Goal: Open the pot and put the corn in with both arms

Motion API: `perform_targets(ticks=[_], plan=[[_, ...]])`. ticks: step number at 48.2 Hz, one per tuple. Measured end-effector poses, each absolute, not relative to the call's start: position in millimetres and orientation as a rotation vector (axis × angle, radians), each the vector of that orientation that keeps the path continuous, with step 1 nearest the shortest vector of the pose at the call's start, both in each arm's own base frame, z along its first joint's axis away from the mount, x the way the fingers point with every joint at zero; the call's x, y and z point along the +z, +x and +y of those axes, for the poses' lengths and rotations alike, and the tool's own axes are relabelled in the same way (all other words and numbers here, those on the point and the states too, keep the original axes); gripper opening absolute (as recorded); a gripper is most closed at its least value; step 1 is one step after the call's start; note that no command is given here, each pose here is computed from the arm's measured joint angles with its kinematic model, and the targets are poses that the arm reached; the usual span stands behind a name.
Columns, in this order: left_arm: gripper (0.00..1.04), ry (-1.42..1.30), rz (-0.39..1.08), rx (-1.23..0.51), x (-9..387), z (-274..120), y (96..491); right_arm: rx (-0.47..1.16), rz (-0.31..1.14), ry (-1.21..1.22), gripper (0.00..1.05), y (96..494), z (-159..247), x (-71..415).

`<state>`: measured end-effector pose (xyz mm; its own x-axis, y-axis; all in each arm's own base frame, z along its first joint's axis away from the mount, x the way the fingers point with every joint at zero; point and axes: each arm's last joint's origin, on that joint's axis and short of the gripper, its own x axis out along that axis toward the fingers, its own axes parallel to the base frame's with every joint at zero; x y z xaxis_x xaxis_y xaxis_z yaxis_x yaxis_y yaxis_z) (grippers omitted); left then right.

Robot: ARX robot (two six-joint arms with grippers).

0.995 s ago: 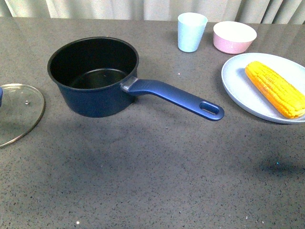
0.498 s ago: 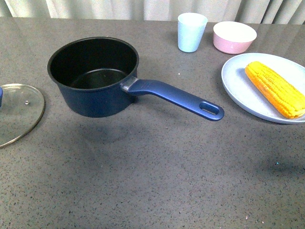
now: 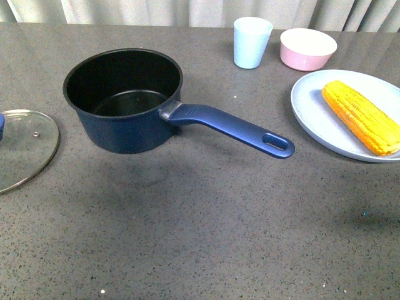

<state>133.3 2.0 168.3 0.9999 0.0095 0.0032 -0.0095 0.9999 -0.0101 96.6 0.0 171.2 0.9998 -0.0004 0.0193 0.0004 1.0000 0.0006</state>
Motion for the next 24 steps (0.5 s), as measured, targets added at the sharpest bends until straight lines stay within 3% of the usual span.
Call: perform_targets(ticks=[24], plan=[[0.02,-0.009,-0.015,0.002,172,0,115,0.000,-0.019,0.001,0.96,97,0,171]])
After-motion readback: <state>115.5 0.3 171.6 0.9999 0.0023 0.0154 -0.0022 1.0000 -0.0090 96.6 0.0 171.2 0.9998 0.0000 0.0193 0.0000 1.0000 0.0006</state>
